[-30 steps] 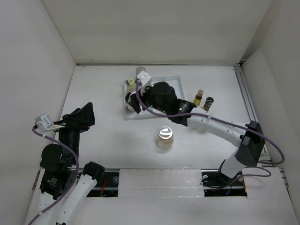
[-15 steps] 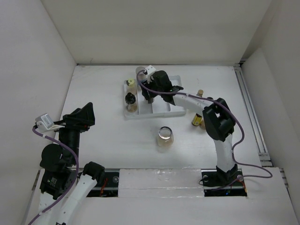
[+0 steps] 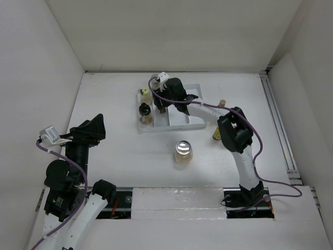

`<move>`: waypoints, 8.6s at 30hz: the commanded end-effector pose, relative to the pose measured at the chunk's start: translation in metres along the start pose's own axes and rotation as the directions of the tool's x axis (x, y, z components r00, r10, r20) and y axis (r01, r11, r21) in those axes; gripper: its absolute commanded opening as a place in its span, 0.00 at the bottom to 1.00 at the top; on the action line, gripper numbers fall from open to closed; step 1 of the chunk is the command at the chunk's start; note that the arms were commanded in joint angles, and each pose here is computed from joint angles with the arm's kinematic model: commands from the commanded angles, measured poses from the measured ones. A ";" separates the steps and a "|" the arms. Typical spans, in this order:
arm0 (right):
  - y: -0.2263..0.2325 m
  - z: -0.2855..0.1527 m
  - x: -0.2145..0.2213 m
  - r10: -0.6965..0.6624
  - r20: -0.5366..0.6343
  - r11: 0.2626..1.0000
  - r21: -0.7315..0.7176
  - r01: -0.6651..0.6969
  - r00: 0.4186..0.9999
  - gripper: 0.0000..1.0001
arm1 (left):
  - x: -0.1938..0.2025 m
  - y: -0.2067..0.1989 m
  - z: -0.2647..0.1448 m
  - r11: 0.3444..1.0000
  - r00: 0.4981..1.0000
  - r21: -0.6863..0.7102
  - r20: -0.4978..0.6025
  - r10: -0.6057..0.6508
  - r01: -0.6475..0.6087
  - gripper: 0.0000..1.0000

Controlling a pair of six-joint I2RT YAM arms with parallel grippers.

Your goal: Organize the condiment bottles

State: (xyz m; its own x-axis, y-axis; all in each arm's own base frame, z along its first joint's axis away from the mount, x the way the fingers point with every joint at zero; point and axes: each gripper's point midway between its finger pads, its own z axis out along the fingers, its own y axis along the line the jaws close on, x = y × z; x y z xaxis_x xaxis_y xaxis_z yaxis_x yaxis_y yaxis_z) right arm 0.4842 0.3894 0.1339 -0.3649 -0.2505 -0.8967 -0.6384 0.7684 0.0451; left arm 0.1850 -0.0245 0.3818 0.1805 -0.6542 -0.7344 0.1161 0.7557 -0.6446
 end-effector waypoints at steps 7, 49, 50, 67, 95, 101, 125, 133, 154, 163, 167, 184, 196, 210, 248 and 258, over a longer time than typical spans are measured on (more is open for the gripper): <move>-0.002 0.007 -0.055 0.043 0.168 0.999 -0.013 -0.041 0.985 0.74 | -0.001 -0.007 0.005 1.000 1.000 0.025 0.010 0.007 -0.007 0.76; 0.085 -0.225 0.124 0.064 -0.138 0.962 0.273 -0.024 0.988 0.92 | 0.002 -0.011 0.007 0.999 1.000 0.044 -0.004 0.007 -0.007 0.77; 0.085 -0.225 0.124 0.064 -0.138 0.962 0.273 -0.024 0.988 0.92 | 0.002 -0.011 0.007 0.999 1.000 0.044 -0.004 0.007 -0.007 0.77; 0.079 -0.214 0.095 0.064 -0.078 0.967 0.251 -0.043 0.995 0.94 | 0.000 -0.013 0.005 0.998 1.000 0.056 -0.002 0.003 -0.003 0.77; 0.073 -0.239 0.039 0.068 0.050 0.977 0.200 -0.076 0.996 0.55 | -0.002 -0.013 0.003 0.998 1.000 0.061 0.005 0.000 0.000 0.77; 0.075 -0.232 0.041 0.041 0.002 0.976 0.212 -0.041 0.999 0.81 | -0.002 -0.013 0.003 0.998 1.000 0.061 0.005 0.000 0.000 0.77; 0.080 -0.207 0.123 0.113 -0.181 0.975 0.207 -0.074 0.977 0.94 | -0.001 -0.014 0.002 0.998 1.000 0.068 0.000 0.000 0.000 0.77; 0.078 -0.210 0.131 0.125 -0.203 0.973 0.218 -0.080 0.971 0.82 | -0.001 -0.014 0.002 0.998 1.000 0.068 0.000 0.000 0.000 0.77; 0.073 -0.233 0.080 0.102 -0.075 0.974 0.208 -0.084 0.992 0.53 | 0.000 -0.016 0.002 0.997 1.000 0.076 -0.006 0.000 0.000 0.77; 0.027 -0.238 -0.029 -0.029 0.073 0.978 0.208 0.013 0.997 0.52 | 0.001 -0.017 0.002 0.997 1.000 0.083 -0.011 0.001 0.000 0.77; 0.004 -0.208 -0.067 -0.115 0.130 0.982 0.165 0.093 0.985 0.53 | 0.001 -0.017 0.002 0.997 1.000 0.083 -0.011 0.001 0.000 0.77; -0.067 -0.077 -0.097 -0.156 0.127 0.988 0.006 0.156 0.980 0.55 | 0.003 -0.017 0.004 0.997 1.000 0.079 -0.018 0.004 -0.003 0.77; -0.089 -0.032 -0.076 -0.146 0.088 0.989 0.048 0.142 0.985 0.56 | 0.005 -0.016 0.006 0.997 1.000 0.074 -0.024 0.008 -0.006 0.77; -0.097 -0.077 -0.111 -0.154 0.150 0.977 0.172 0.128 0.977 0.96 | 0.006 -0.017 0.005 0.997 1.000 0.081 -0.030 0.009 -0.006 0.77; -0.104 -0.322 0.074 0.114 0.020 0.856 0.506 -0.108 0.993 0.71 | 0.000 -0.024 -0.001 0.992 1.000 0.124 -0.016 0.004 -0.002 0.77; -0.126 -0.302 0.090 0.146 -0.015 0.827 0.550 -0.114 0.989 0.58 | 0.001 -0.026 0.000 0.991 1.000 0.132 -0.021 0.004 -0.002 0.77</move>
State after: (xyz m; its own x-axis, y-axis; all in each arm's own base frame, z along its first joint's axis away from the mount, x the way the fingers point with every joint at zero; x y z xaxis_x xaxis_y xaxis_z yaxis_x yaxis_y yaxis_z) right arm 0.3076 0.0963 0.1615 -0.5243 -0.1732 -0.8337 -0.1617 0.9815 -0.1022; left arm 0.1835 -0.0439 0.3863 0.1292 -0.6477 -0.7509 0.2081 0.7581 -0.6181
